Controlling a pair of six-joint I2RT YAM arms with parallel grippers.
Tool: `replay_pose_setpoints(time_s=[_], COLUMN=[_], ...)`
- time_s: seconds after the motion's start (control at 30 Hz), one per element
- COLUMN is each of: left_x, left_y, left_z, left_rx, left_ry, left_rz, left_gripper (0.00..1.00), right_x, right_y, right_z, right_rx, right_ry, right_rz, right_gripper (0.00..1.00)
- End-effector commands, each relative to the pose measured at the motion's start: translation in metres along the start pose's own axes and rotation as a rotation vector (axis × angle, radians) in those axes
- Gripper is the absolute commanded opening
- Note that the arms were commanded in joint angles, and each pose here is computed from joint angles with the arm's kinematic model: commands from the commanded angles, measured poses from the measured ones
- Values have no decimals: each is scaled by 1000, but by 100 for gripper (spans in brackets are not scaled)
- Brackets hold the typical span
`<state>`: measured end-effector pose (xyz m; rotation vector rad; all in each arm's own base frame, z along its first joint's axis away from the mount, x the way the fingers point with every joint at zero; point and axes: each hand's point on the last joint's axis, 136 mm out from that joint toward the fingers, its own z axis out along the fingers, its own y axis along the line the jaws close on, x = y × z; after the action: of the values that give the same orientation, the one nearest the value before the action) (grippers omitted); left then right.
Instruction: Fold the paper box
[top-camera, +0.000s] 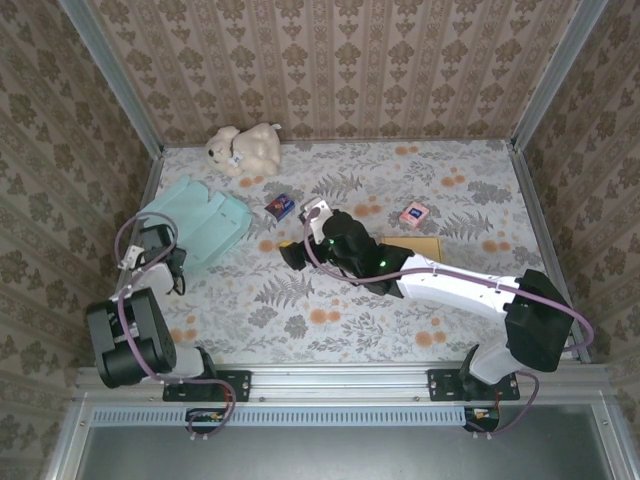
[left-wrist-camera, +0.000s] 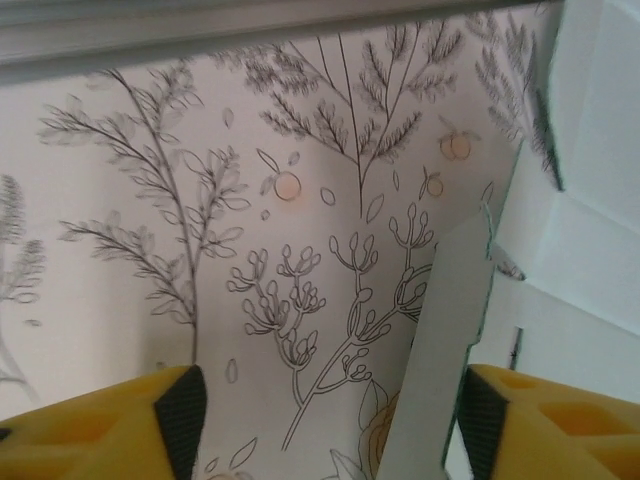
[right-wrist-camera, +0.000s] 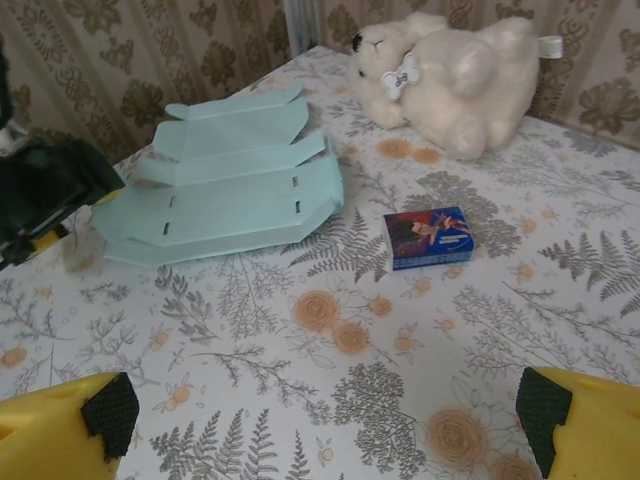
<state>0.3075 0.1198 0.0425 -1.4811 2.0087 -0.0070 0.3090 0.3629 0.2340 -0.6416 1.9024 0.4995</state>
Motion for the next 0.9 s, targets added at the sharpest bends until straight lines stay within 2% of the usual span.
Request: replay_pose_setpoints(time_s=[0.0, 0.17, 0.27, 0.3, 0.47, 0.6, 0.7, 0.87], left_x=[-9, -11, -12, -13, -11, -6, -1, 13], left_y=[-37, -45, -48, -49, -52, -63, -77, -100], left_z=[4, 7, 6, 5, -11, -40, -77, -157], left_rx=[121, 141, 144, 147, 170, 240, 343, 602], left_ry=[14, 8, 0, -2, -12, -14, -35, -103], left_rz=[-5, -8, 7, 13, 30, 50, 86, 169], left_gripper=[63, 49, 23, 1, 0, 0, 0, 0], right_x=[-11, -6, -4, -4, -6, -10, -12, -15], right_y=[10, 12, 10, 10, 10, 9, 9, 0], right_z=[-1, 1, 2, 1, -1, -8, -17, -43], right_rx=[-19, -15, -4, -5, -3, 1, 0, 30], right_ry=[1, 13, 18, 15, 11, -1, -18, -65], right_rz=[-41, -59, -64, -65, -65, -58, -52, -24], right_gripper=[100, 100, 100, 100, 100, 100, 100, 100])
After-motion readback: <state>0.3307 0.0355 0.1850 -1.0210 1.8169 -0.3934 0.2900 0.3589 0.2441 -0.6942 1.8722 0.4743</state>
